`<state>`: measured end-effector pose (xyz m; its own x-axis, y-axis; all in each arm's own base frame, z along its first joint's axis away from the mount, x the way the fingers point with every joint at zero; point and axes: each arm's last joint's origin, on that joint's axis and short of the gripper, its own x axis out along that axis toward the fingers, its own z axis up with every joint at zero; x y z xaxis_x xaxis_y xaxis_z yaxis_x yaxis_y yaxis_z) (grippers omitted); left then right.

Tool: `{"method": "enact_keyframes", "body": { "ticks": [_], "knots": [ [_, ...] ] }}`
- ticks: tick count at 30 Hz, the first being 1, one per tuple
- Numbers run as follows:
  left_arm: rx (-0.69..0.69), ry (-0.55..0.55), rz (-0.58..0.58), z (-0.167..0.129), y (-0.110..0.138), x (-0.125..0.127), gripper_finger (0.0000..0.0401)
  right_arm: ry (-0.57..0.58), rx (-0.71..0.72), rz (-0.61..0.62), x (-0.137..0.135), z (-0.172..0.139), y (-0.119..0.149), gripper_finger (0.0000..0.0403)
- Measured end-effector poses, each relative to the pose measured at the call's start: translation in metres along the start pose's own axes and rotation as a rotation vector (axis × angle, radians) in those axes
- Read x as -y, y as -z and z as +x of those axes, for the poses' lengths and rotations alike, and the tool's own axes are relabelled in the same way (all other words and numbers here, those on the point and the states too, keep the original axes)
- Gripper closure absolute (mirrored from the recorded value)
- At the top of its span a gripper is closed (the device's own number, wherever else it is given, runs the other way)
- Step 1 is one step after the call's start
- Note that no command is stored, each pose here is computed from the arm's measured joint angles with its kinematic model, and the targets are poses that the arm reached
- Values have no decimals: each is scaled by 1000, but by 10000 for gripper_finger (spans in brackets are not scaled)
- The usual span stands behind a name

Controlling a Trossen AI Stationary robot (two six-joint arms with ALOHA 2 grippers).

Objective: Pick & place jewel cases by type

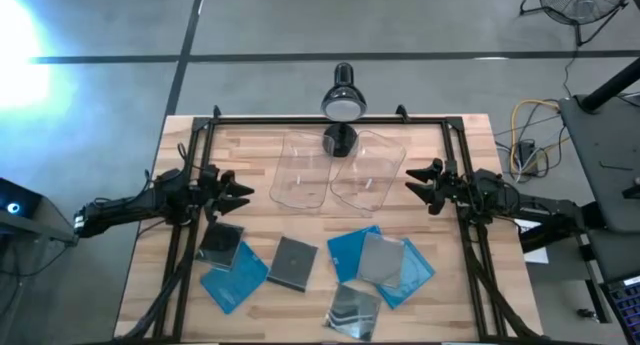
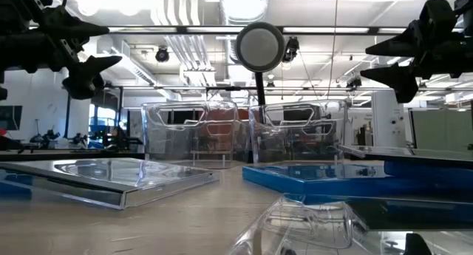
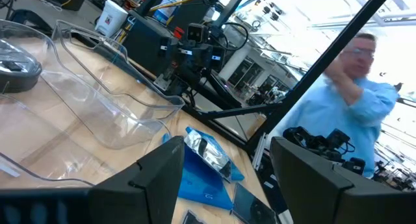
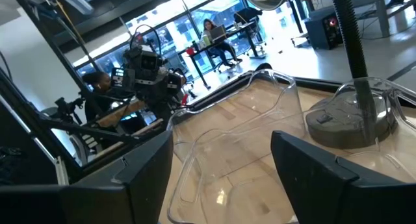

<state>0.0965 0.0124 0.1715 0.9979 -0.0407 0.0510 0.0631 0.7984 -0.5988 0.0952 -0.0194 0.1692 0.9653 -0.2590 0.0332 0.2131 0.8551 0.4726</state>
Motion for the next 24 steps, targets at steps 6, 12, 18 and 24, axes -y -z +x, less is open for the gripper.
{"method": "enact_keyframes", "body": {
  "ticks": [6, 12, 18, 24],
  "knots": [
    [0, 0, 0, 0, 0, 0, 188, 0, 0, 0, 0, 0, 0, 143],
    [0, 0, 0, 0, 0, 0, 188, 0, 0, 0, 0, 0, 0, 146],
    [0, 0, 0, 0, 0, 0, 188, 0, 0, 0, 0, 0, 0, 152],
    [0, 0, 0, 0, 0, 0, 188, 0, 0, 0, 0, 0, 0, 146]
  ]
}}
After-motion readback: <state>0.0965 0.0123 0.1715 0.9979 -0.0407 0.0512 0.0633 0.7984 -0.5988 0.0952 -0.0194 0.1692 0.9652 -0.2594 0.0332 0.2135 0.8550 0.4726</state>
